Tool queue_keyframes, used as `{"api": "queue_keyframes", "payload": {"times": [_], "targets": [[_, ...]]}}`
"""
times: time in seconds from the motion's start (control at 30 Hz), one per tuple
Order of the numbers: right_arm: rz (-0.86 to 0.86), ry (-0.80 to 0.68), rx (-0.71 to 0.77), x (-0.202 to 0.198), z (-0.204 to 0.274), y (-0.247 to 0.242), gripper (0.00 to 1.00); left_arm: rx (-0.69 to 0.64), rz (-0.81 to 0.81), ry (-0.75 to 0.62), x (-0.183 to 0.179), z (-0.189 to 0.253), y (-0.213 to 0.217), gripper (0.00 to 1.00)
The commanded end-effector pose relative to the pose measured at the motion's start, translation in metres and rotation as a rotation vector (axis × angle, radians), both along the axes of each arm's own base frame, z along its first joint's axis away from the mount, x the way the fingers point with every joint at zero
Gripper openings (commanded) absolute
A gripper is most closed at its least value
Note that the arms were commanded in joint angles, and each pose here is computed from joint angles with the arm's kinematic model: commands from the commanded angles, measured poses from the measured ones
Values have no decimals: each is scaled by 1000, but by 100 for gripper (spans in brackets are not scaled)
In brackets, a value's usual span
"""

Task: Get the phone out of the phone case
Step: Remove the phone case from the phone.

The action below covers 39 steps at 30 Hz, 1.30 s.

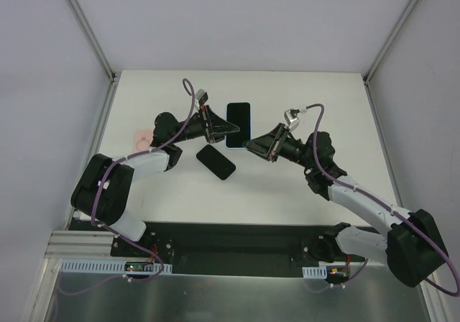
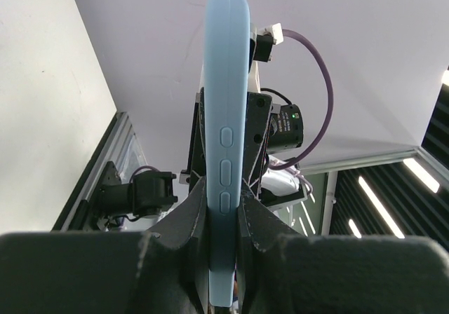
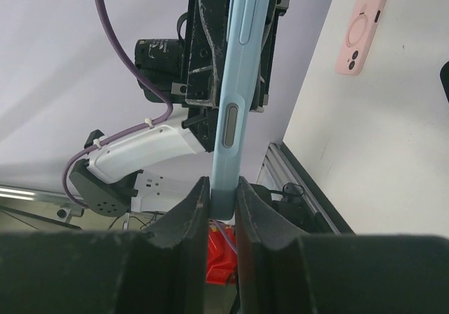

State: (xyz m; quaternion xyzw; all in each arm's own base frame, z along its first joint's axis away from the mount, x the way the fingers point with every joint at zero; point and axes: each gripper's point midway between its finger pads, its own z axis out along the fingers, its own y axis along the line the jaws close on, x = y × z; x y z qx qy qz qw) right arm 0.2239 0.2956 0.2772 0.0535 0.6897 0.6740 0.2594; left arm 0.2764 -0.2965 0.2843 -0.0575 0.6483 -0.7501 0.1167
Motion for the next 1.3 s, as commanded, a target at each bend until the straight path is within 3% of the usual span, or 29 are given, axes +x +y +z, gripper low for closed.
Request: {"api": "queue_keyframes", "payload": {"times": [0.0, 0.13, 0.2, 0.3, 0.5, 0.7, 1.0, 1.27], "targets": [[21, -168, 71, -15, 45, -3, 14, -33, 54, -62, 8, 8, 8, 0], [23, -197, 66, -17, 49, -4, 14, -26, 68, -25, 14, -5, 9, 0], [24, -214, 66, -20, 52, -4, 6, -35, 70, -6, 16, -8, 9, 0], [30, -255, 63, -23, 59, -4, 3, -64, 88, 35, 22, -16, 9, 0], [69, -364, 20, -32, 75, 1, 1, -83, 119, 181, 34, -43, 10, 0], [213, -520, 2, -55, 89, 9, 2, -94, 130, 288, 37, -59, 12, 0], [402, -621, -30, -72, 76, 17, 1, -99, 121, 315, 33, -61, 13, 0], [421, -649, -172, -70, 43, 13, 1, -108, 108, 311, 30, -54, 13, 0]]}}
